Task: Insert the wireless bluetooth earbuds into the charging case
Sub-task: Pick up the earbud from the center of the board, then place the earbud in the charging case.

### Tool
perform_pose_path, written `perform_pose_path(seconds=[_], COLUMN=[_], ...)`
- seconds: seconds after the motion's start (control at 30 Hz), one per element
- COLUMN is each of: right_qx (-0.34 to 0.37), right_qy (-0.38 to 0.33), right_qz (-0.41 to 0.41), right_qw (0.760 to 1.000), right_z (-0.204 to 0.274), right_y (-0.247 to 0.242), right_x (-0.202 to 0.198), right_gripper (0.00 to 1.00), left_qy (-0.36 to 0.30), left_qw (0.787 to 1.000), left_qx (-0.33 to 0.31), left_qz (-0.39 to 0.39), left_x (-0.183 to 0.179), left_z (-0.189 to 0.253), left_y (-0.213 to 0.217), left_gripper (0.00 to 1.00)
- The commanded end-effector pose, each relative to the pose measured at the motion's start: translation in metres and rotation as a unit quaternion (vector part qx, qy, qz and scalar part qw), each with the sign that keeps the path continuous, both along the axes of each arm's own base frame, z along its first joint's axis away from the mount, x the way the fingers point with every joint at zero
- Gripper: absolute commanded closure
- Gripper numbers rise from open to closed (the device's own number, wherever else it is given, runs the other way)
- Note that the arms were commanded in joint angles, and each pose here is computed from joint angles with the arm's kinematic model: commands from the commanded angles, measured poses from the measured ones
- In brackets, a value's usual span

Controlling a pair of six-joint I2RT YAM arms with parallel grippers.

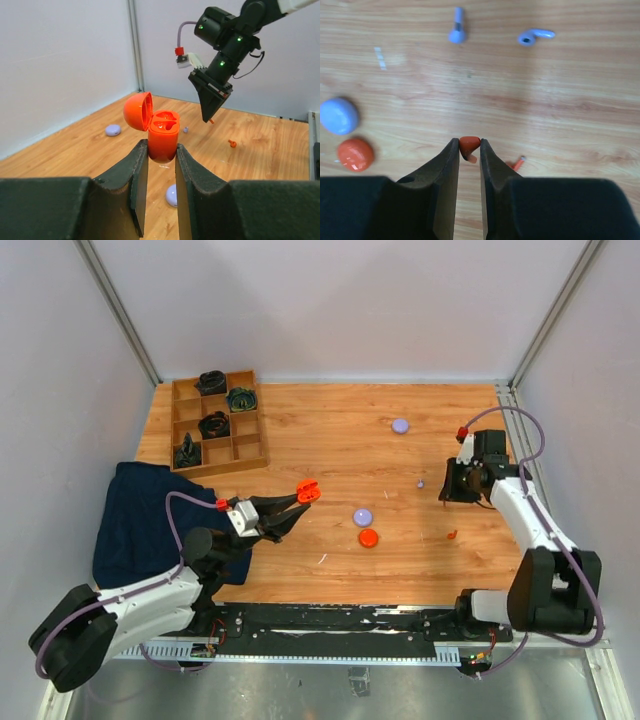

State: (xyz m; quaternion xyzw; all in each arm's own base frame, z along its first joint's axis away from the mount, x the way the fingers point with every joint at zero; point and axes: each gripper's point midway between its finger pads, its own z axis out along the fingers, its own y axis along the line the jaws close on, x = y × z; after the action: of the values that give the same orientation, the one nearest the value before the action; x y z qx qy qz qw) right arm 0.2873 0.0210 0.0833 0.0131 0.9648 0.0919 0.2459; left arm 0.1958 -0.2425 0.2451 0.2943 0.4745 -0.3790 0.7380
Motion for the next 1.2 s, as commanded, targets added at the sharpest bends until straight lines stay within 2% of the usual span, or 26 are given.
perform_pose_path(seconds=[0.0,0.17,0.33,0.73,0.97,1.17], right_qx=[0.053,0.078,0.099,0.198,0.246,0.27], right_qy=[-0.071,-0.152,-0.229,-0.381,-0.432,-0.46], right_qz=[0.015,0.058,0.113,0.238,0.291,0.329], right_qw=[0.996,0.984,0.962,0.871,0.817,0.779], right_z=[0.037,0.081,0.118,0.196,0.23,0.241], right_y=[0.038,0.075,0.117,0.206,0.236,0.261], right_x=[0.006,0.005,-0.007,-0.05,-0.074,-0.092], right_gripper=[0.8,0.8,0.8,0.81,0.81,0.82], left_qy=[-0.028,-0.054,-0.076,-0.131,-0.164,-0.17], left_qw=[0.999,0.998,0.997,0.991,0.986,0.985], left_qx=[-0.032,-0.021,-0.007,0.021,0.023,0.008], left_qz=[0.005,-0.007,-0.014,-0.024,-0.022,-0.027], left_x=[-0.002,-0.008,-0.01,-0.011,-0.012,-0.014], left_z=[0.019,0.021,0.022,0.027,0.031,0.04], left_y=[0.004,0.001,-0.003,-0.012,-0.013,-0.015], left_gripper=[1.0,1.0,1.0,1.0,1.0,1.0])
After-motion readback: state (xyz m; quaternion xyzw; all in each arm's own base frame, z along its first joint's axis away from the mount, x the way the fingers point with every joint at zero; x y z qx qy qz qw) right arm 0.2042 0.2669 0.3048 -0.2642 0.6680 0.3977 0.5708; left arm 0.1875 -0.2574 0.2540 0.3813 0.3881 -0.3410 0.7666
